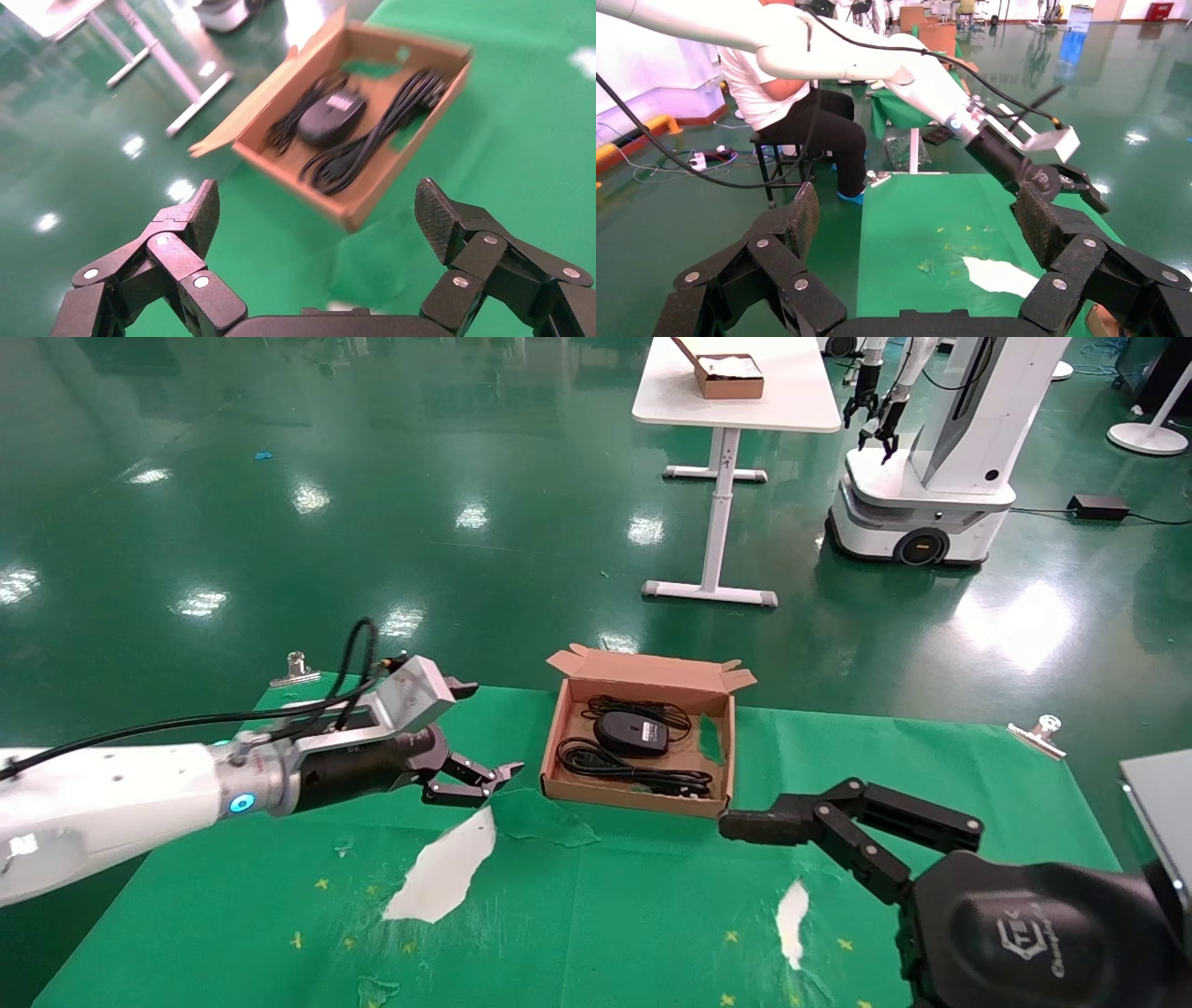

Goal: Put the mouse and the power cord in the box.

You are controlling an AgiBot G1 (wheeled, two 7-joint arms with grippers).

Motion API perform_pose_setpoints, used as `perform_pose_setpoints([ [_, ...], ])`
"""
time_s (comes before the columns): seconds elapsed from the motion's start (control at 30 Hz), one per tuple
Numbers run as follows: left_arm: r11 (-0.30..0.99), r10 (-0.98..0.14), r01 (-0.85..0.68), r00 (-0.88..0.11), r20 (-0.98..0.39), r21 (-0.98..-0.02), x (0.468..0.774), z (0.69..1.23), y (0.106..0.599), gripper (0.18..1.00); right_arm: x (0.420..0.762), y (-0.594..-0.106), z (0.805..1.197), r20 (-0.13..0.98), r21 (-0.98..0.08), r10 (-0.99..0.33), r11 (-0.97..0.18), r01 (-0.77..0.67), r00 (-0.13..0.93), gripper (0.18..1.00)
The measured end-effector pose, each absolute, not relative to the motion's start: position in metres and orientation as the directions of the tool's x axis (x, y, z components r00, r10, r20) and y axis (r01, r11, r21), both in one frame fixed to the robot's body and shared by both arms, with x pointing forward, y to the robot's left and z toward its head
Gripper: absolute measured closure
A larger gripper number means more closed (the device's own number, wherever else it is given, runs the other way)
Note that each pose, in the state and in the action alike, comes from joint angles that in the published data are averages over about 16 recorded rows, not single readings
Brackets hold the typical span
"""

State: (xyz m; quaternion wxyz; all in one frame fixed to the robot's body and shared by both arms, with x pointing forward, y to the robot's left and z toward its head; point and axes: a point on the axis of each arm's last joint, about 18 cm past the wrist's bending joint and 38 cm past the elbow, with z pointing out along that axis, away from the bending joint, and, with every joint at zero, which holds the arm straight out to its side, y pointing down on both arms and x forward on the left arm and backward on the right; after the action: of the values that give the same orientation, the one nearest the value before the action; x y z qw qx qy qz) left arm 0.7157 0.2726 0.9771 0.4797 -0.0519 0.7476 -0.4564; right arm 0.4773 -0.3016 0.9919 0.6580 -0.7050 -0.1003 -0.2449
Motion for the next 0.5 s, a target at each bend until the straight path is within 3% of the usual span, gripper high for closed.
perform_pose_setpoints([
  [0.5, 0.289, -0.475, 0.425, -0.715, -0.514, -0.858, 0.632, 0.982, 0.280, 0.184, 0.475, -0.302, 0.992, 0.478, -0.878, -0.177, -0.112, 0.464, 0.860, 0.178],
])
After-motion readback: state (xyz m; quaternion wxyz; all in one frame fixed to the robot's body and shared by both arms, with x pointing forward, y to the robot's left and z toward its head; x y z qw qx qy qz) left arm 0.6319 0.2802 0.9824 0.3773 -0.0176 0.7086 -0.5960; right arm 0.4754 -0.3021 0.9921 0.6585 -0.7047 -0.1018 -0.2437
